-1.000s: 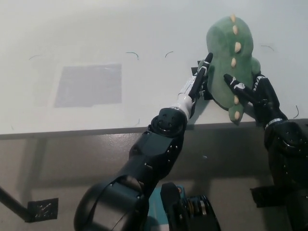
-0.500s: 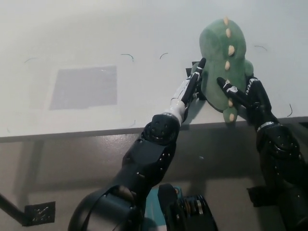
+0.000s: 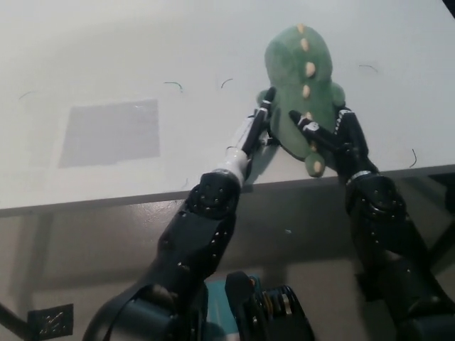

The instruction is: Use both hands to pick up a dinasour on the right side and move it to the left side

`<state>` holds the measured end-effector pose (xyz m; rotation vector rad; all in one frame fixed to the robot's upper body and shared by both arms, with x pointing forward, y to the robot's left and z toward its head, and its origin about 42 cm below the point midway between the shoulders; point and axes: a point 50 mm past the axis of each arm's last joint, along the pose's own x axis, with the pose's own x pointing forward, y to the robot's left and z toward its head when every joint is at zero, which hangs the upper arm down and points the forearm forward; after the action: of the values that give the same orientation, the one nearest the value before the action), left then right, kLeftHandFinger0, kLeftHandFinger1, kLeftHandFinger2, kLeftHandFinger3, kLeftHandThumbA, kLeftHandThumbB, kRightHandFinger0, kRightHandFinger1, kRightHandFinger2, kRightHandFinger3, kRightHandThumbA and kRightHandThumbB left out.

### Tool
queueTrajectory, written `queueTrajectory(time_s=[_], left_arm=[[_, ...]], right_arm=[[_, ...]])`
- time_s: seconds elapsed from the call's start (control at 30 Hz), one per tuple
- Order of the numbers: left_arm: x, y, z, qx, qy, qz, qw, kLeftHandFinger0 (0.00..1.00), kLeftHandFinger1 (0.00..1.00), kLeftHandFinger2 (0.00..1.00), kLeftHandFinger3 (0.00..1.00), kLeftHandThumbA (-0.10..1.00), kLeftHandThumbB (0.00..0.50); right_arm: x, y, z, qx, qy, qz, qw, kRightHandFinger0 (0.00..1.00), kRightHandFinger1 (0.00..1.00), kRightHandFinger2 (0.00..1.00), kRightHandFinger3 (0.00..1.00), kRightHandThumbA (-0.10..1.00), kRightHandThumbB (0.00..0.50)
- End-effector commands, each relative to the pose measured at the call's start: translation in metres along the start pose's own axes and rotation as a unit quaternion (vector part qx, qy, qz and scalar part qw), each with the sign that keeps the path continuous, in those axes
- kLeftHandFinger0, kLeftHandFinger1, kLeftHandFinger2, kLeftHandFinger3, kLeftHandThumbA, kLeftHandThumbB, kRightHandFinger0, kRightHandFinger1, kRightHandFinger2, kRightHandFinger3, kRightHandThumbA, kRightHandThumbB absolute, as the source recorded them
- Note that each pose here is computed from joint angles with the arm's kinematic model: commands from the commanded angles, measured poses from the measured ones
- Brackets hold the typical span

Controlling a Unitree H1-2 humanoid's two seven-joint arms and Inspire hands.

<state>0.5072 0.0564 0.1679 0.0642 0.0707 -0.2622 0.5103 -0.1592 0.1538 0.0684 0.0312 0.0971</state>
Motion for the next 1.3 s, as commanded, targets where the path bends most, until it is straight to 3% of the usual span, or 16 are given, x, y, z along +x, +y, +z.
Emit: queueTrajectory(time_s=[0.0, 0.13, 0.2, 0.23, 0.3, 0.37, 0.4, 0.47, 0.53, 0.6, 0.63, 0.77, 0.87, 0.97, 1.07, 1.27], left_arm=[[-0.009, 0.018, -0.021, 0.02, 0.047, 0.019, 0.999, 1.0, 1.0, 1.0, 1.0, 1.0, 0.14], [-0.013, 0.029, -0.024, 0.017, 0.041, 0.046, 0.998, 1.0, 1.0, 1.0, 1.0, 1.0, 0.164], [-0.018, 0.032, -0.03, 0.006, 0.035, 0.06, 0.998, 1.0, 1.0, 1.0, 1.0, 1.0, 0.178], [-0.021, 0.034, -0.034, -0.002, 0.029, 0.06, 0.998, 1.0, 1.0, 1.0, 1.0, 1.0, 0.14], [-0.024, 0.045, -0.037, 0.0, 0.029, 0.067, 0.997, 1.0, 1.0, 1.0, 1.0, 1.0, 0.128], [-0.029, 0.046, -0.041, 0.004, 0.04, 0.073, 0.997, 1.0, 1.0, 1.0, 1.0, 1.0, 0.155], [-0.032, 0.054, -0.046, -0.009, 0.034, 0.076, 0.996, 1.0, 1.0, 1.0, 1.0, 1.0, 0.172], [-0.032, 0.059, -0.046, -0.025, 0.035, 0.082, 0.996, 1.0, 1.0, 1.0, 1.0, 1.0, 0.182], [-0.037, 0.073, -0.053, -0.027, 0.041, 0.097, 0.994, 1.0, 1.0, 1.0, 1.0, 1.0, 0.237], [-0.04, 0.084, -0.053, -0.017, 0.035, 0.108, 0.993, 1.0, 1.0, 1.0, 1.0, 1.0, 0.215], [-0.043, 0.09, -0.055, -0.024, 0.03, 0.117, 0.992, 1.0, 1.0, 1.0, 1.0, 1.0, 0.168], [-0.053, 0.101, -0.06, -0.046, 0.008, 0.141, 0.989, 1.0, 1.0, 1.0, 1.0, 1.0, 0.127], [-0.056, 0.106, -0.061, -0.04, 0.004, 0.158, 0.987, 1.0, 1.0, 1.0, 1.0, 1.0, 0.119], [-0.058, 0.105, -0.06, -0.034, -0.012, 0.161, 0.986, 1.0, 1.0, 1.0, 1.0, 1.0, 0.128], [-0.063, 0.11, -0.063, -0.078, -0.031, 0.179, 0.98, 1.0, 1.0, 1.0, 1.0, 1.0, 0.182], [-0.07, 0.125, -0.06, -0.096, -0.064, 0.211, 0.971, 1.0, 1.0, 1.0, 1.0, 1.0, 0.148]], right_arm=[[-0.001, 0.088, -0.004, -0.012, 0.022, 0.101, 0.995, 1.0, 1.0, 1.0, 1.0, 1.0, 0.28], [0.001, 0.095, -0.002, -0.037, 0.026, 0.119, 0.992, 1.0, 1.0, 1.0, 1.0, 1.0, 0.32], [-0.001, 0.1, -0.003, -0.033, 0.03, 0.129, 0.991, 1.0, 1.0, 1.0, 1.0, 1.0, 0.305], [-0.002, 0.104, -0.005, -0.037, 0.032, 0.132, 0.99, 1.0, 1.0, 1.0, 1.0, 1.0, 0.279], [-0.002, 0.116, -0.006, -0.044, 0.033, 0.137, 0.989, 1.0, 1.0, 1.0, 1.0, 1.0, 0.271], [-0.005, 0.122, -0.008, -0.067, 0.029, 0.138, 0.988, 1.0, 1.0, 1.0, 1.0, 1.0, 0.24], [-0.005, 0.131, -0.01, -0.081, 0.033, 0.14, 0.986, 1.0, 1.0, 1.0, 1.0, 1.0, 0.175], [-0.004, 0.136, -0.01, -0.087, 0.038, 0.143, 0.985, 1.0, 1.0, 1.0, 1.0, 1.0, 0.167], [-0.005, 0.15, -0.011, -0.088, 0.055, 0.154, 0.983, 1.0, 1.0, 1.0, 1.0, 1.0, 0.179], [-0.004, 0.16, -0.007, -0.127, 0.045, 0.162, 0.978, 1.0, 1.0, 1.0, 1.0, 1.0, 0.167], [-0.005, 0.166, -0.006, -0.122, 0.048, 0.163, 0.978, 1.0, 1.0, 1.0, 1.0, 1.0, 0.157], [-0.005, 0.181, 0.003, -0.159, 0.032, 0.192, 0.968, 1.0, 1.0, 1.0, 1.0, 1.0, 0.018], [-0.006, 0.186, 0.003, -0.162, 0.022, 0.192, 0.968, 1.0, 1.0, 1.0, 1.0, 1.0, 0.035], [-0.005, 0.187, 0.007, -0.174, 0.009, 0.198, 0.965, 1.0, 1.0, 1.0, 1.0, 1.0, 0.007], [-0.006, 0.195, 0.01, -0.193, -0.003, 0.219, 0.957, 1.0, 1.0, 1.0, 1.0, 1.0, 0.017], [-0.007, 0.212, 0.02, -0.213, -0.037, 0.248, 0.944, 1.0, 1.0, 1.0, 1.0, 1.0, 0.011]])
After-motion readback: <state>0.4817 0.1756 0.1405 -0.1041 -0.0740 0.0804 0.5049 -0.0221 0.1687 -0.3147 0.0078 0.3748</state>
